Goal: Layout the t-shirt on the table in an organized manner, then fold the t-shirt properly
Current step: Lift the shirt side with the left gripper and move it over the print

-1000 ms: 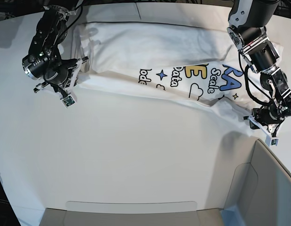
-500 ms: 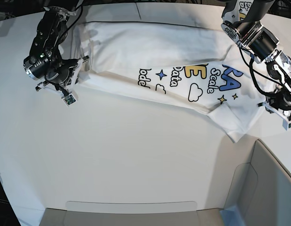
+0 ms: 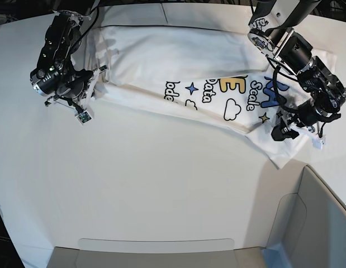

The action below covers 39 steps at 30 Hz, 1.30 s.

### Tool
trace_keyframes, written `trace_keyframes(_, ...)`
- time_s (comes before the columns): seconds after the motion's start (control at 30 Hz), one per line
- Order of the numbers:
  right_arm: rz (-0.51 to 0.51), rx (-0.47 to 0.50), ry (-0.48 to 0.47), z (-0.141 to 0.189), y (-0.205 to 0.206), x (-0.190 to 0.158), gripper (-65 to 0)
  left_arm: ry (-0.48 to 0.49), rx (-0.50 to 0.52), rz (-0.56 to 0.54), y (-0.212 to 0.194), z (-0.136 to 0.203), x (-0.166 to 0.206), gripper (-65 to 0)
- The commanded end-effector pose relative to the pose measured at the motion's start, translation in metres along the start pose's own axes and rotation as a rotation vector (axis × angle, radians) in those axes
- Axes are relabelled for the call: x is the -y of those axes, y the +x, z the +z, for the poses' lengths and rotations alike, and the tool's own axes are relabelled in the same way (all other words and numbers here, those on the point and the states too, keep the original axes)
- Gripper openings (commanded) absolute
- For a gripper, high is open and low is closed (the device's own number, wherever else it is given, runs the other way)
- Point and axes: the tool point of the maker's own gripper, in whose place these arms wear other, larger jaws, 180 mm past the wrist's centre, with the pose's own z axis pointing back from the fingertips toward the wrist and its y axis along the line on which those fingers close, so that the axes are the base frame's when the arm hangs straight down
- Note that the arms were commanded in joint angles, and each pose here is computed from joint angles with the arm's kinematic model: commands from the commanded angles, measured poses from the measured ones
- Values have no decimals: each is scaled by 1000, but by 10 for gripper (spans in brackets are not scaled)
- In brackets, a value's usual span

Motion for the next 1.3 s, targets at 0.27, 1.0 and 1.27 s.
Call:
trace_keyframes(0.27,19,32,-17,5,9,5,-650,-168,123,238,1,2,-9,-372)
trace_keyframes(1.0,19,35,-18,5,10,6,-650,-129,122,44,29,12,11,-374)
trace_keyframes(1.27,19,35,-18,5,10,6,-650,-138,93,38,21,5,17,-374)
